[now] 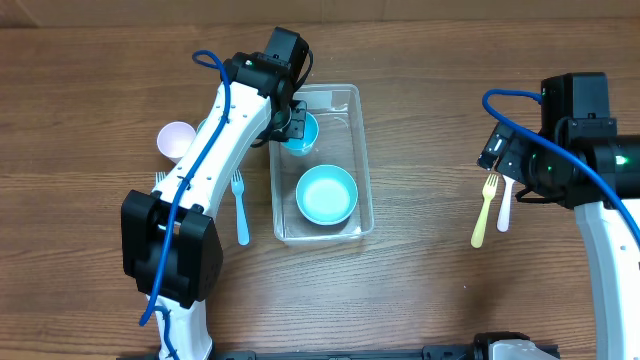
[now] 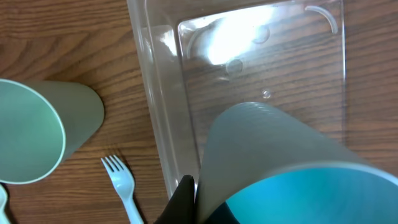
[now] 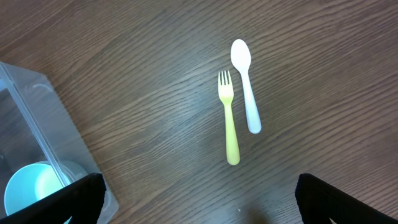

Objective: Pack container
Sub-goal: 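Carry the light-blue cup into the container's left corner and lower it, then open the left gripper and withdraw it to the green cup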

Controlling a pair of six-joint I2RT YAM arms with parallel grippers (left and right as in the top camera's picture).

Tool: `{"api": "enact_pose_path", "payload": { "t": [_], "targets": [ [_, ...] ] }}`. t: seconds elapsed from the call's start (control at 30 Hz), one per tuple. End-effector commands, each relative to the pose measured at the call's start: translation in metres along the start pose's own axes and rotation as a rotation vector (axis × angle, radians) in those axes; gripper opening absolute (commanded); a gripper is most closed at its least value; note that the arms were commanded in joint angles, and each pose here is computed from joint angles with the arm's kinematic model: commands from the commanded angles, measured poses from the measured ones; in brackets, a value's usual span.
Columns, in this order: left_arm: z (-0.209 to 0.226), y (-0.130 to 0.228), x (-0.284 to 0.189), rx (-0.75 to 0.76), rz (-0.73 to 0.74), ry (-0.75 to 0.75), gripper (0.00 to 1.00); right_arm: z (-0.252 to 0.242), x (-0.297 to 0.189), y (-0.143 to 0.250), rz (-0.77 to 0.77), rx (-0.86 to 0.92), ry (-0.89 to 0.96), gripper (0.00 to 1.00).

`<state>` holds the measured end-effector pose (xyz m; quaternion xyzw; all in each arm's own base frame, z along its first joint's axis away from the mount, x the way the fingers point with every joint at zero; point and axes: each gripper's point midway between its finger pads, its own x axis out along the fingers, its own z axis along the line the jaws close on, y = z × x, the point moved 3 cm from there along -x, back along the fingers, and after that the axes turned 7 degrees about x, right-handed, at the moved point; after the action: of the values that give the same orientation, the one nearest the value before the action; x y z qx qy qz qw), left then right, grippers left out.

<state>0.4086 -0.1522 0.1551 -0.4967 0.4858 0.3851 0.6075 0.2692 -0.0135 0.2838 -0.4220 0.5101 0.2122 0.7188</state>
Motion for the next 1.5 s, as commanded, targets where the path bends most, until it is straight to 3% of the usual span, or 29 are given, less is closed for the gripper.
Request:
{"api": "enact_pose_path", "payload": {
  "t": [0.0, 0.8, 0.97, 1.27, 1.47],
  "targets": [
    [-0.007, -0.002, 0.001, -0.008, 0.005, 0.022, 0.04, 0.0, -0.003, -0.002, -0.013, 0.005, -0.004, 1.0],
    [-0.008, 0.012, 0.044, -0.028, 0.091, 0.006, 0.05, 0.0, -0.003, -0.002, -0.013, 0.006, -0.004, 1.0],
    [-0.008, 0.009, 0.044, -0.029, 0.077, 0.009, 0.11, 0.0, -0.003, -0.002, -0.013, 0.006, -0.004, 1.0],
    [-0.009, 0.002, 0.042, -0.031, 0.047, 0.015, 0.33, -0.001, -0.003, -0.002, -0.013, 0.006, -0.004, 1.0],
    [-0.019, -0.022, 0.014, -0.036, -0.031, 0.086, 0.36, 0.0, -0.003, -0.002, -0.013, 0.006, -0.004, 1.0]
  ]
}}
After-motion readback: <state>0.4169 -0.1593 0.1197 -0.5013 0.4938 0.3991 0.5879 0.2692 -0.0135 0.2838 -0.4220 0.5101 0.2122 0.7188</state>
